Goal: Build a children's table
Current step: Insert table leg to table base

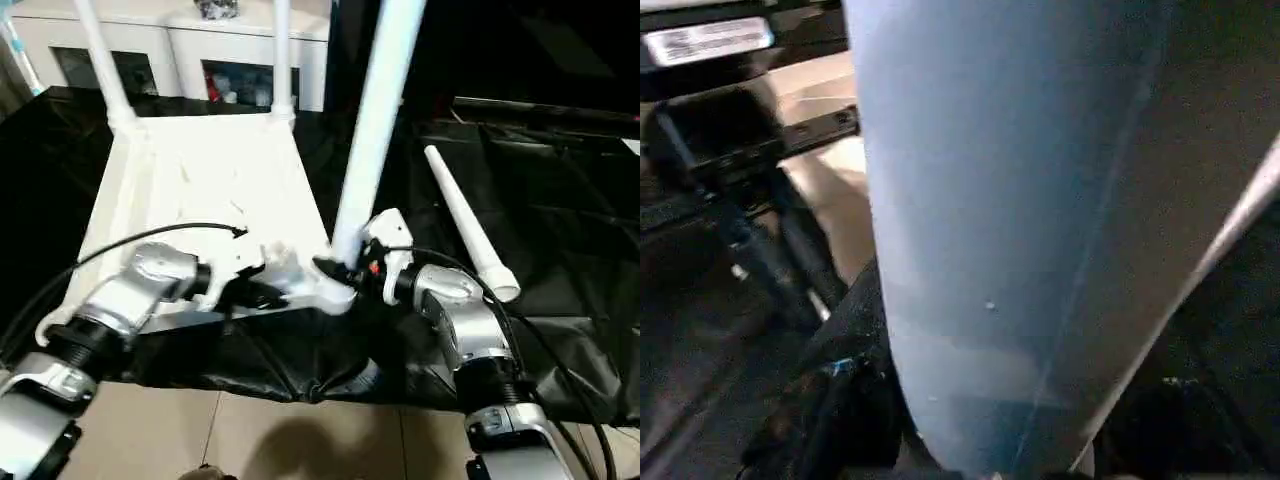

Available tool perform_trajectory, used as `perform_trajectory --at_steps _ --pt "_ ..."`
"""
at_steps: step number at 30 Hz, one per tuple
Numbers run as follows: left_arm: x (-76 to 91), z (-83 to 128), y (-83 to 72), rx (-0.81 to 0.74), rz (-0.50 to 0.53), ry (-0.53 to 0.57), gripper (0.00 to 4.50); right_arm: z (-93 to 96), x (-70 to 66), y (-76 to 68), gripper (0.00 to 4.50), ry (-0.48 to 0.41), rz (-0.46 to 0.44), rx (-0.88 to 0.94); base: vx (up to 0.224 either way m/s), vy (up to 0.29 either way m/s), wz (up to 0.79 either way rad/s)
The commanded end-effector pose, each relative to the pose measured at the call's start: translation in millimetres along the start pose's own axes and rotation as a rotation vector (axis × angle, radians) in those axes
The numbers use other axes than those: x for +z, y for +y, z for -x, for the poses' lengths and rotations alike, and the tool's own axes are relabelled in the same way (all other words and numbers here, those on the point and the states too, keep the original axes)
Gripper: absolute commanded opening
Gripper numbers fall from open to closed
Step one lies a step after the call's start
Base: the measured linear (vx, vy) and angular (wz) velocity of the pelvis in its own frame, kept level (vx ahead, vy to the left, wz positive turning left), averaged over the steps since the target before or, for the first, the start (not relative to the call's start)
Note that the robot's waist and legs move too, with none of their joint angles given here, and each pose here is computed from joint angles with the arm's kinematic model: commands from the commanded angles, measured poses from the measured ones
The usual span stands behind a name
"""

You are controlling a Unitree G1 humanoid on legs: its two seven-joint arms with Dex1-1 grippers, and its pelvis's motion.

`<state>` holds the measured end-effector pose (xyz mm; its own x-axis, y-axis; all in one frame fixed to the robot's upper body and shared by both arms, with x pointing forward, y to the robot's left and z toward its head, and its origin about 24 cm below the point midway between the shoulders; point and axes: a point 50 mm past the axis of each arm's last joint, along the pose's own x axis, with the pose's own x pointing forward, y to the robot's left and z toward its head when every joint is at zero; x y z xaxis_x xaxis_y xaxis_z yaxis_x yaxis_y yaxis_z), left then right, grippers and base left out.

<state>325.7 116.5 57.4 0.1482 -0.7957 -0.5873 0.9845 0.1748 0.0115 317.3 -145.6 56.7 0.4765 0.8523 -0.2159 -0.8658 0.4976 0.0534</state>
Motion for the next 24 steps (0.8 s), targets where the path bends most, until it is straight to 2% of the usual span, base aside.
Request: perform_trajectory --at_steps 1,9,10,14,16,17,18,20,24 --pt "27.8 5 2.4 -0.052 -0.115 -0.051 0.0 2.6 -33.9 8.8 1.9 0.149 -0.071 0.037 0.0 0.0 0.0" --pt "27.8 8 10.7 0.026 -0.092 -0.039 0.0 -4.0 -32.3 8.2 1.9 0.121 -0.079 0.01 0.0 0.0 0.0" --pt "32.6 5 17.7 0.111 -0.059 -0.049 0.0 -8.9 -29.2 0.5 1.9 0.093 -0.088 -0.092 0.0 0.0 0.0" --pt "40.2 2 25.5 0.21 -0.024 -0.057 0.0 -14.5 -26.6 -11.2 1.9 0.083 -0.109 -0.249 0.0 0.0 0.0" --pt "48.2 -2 30.8 0.286 0.015 -0.076 0.0 -19.3 -23.8 -20.4 1.9 0.064 -0.156 -0.377 0.0 0.0 0.0" --pt "59.7 -9 35.0 0.381 0.062 -0.104 0.0 -26.0 -20.3 -29.9 1.9 0.05 -0.22 -0.531 0.0 0.0 0.0" --pt "59.7 -9 35.0 0.381 0.062 -0.104 0.0 -26.0 -20.3 -29.9 1.9 0.05 -0.22 -0.531 0.0 0.0 0.0" --pt "71.4 -22 35.4 0.469 0.097 -0.122 0.0 -34.2 -18.6 -36.0 1.9 0.058 -0.289 -0.674 0.0 0.0 0.0" --pt "76.4 -36 30.4 0.519 0.1 -0.104 0.0 -44.0 -15.8 -35.7 1.9 0.061 -0.329 -0.736 0.0 0.0 0.0"
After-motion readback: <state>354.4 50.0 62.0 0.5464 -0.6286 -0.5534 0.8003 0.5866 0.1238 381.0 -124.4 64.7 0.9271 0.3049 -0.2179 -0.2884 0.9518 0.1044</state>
